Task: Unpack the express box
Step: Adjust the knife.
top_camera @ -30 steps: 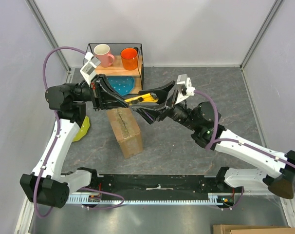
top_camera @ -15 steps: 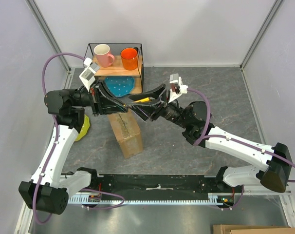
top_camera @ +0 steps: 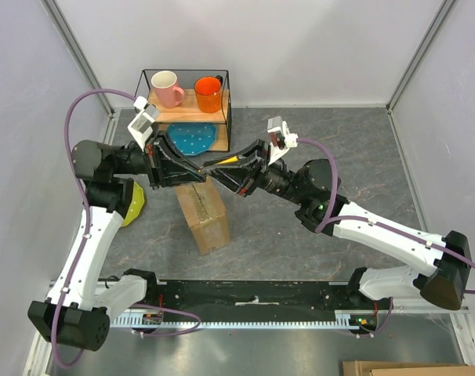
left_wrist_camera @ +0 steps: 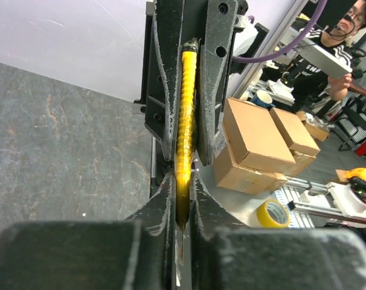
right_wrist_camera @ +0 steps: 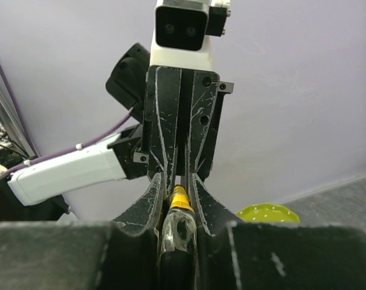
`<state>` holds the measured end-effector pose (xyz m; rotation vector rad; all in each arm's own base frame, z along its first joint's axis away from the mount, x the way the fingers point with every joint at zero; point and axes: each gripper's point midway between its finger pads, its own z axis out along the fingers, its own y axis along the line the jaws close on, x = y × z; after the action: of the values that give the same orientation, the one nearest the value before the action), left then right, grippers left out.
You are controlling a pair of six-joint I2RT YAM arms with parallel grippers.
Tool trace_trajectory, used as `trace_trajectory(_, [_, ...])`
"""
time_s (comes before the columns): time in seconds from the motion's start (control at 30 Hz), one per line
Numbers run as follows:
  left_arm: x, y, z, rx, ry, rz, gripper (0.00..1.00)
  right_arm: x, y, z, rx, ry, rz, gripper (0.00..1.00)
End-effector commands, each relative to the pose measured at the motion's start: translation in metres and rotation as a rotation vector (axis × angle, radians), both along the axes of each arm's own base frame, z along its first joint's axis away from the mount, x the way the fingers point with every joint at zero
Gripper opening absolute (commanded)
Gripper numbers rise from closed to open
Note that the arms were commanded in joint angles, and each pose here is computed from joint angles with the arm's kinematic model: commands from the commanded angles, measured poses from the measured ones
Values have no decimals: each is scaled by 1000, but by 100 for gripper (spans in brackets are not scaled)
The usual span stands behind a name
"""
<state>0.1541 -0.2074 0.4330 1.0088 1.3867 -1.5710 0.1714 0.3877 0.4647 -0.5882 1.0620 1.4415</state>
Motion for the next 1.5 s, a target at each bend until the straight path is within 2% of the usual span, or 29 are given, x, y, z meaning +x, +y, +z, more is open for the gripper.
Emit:
trace_trajectory(0.0, [-1, 7, -14, 74, 36, -22, 37, 3, -17, 20, 31, -24, -67, 0])
trace_trajectory(0.03, [9, 10, -21, 76, -81, 4, 56, 5, -19, 15, 15, -7, -86, 0])
trace_trajectory(0.07, [8, 14, -33, 99, 45, 10, 74, 18, -24, -1, -12, 37, -154, 0])
trace_trajectory(0.1, [18, 19, -30, 108, 57, 46, 96, 20, -33, -10, -46, 61, -190, 0])
trace_trajectory(0.13, [29, 20, -37, 122, -101, 70, 99, 24, -39, -19, -70, 75, -232, 0])
trace_trajectory(0.17, [40, 24, -31, 179, -184, 137, 99, 28, -43, -40, -114, 103, -264, 0])
trace_trajectory(0.2, [23, 27, -50, 243, -53, 124, 99, 32, -59, -48, -136, 136, -326, 0])
trace_trajectory(0.23, [41, 30, -67, 294, -165, 113, 99, 33, -66, -56, -149, 158, -352, 0])
trace_trajectory(0.3, [37, 41, -95, 430, -161, 94, 99, 38, -87, -77, -176, 217, -437, 0])
trace_trajectory(0.33, [34, 45, -104, 474, -213, 96, 99, 40, -94, -84, -184, 239, -466, 0])
trace_trajectory(0.37, [30, 56, -131, 565, -236, 92, 99, 44, -101, -94, -192, 278, -502, 0])
trace_trajectory(0.4, [26, 60, -140, 599, -376, 62, 99, 46, -108, -102, -210, 300, -535, 0])
trace_trajectory(0.5, [6, 76, -167, 688, -579, 26, 99, 63, -120, -120, -218, 354, -650, 0])
trace_trajectory(0.57, [-1, 80, -173, 711, -644, 36, 99, 74, -123, -126, -219, 376, -717, 0])
trace_trajectory(0.8, [-15, 80, -170, 694, -836, 34, 99, 114, -84, -162, -337, 342, -802, 0])
trace_trajectory(0.93, [-17, 79, -177, 674, -939, 53, 100, 127, -59, -173, -373, 289, -788, 0])
trace_trajectory(1.03, [-11, 82, -208, 701, -1017, 45, 100, 137, -36, -170, -367, 269, -756, 0])
trace_trajectory(1.07, [0, 82, -208, 707, -1079, 68, 100, 141, -26, -181, -395, 270, -742, 0])
trace_trajectory(1.17, [10, 78, -210, 682, -1123, 116, 100, 147, -3, -179, -386, 266, -697, 0])
trace_trajectory(1.2, [19, 75, -201, 660, -1176, 146, 100, 148, 3, -178, -384, 262, -679, 0])
trace_trajectory(1.47, [33, 58, -185, 556, -1223, 234, 99, 150, 47, -183, -352, 277, -551, 0])
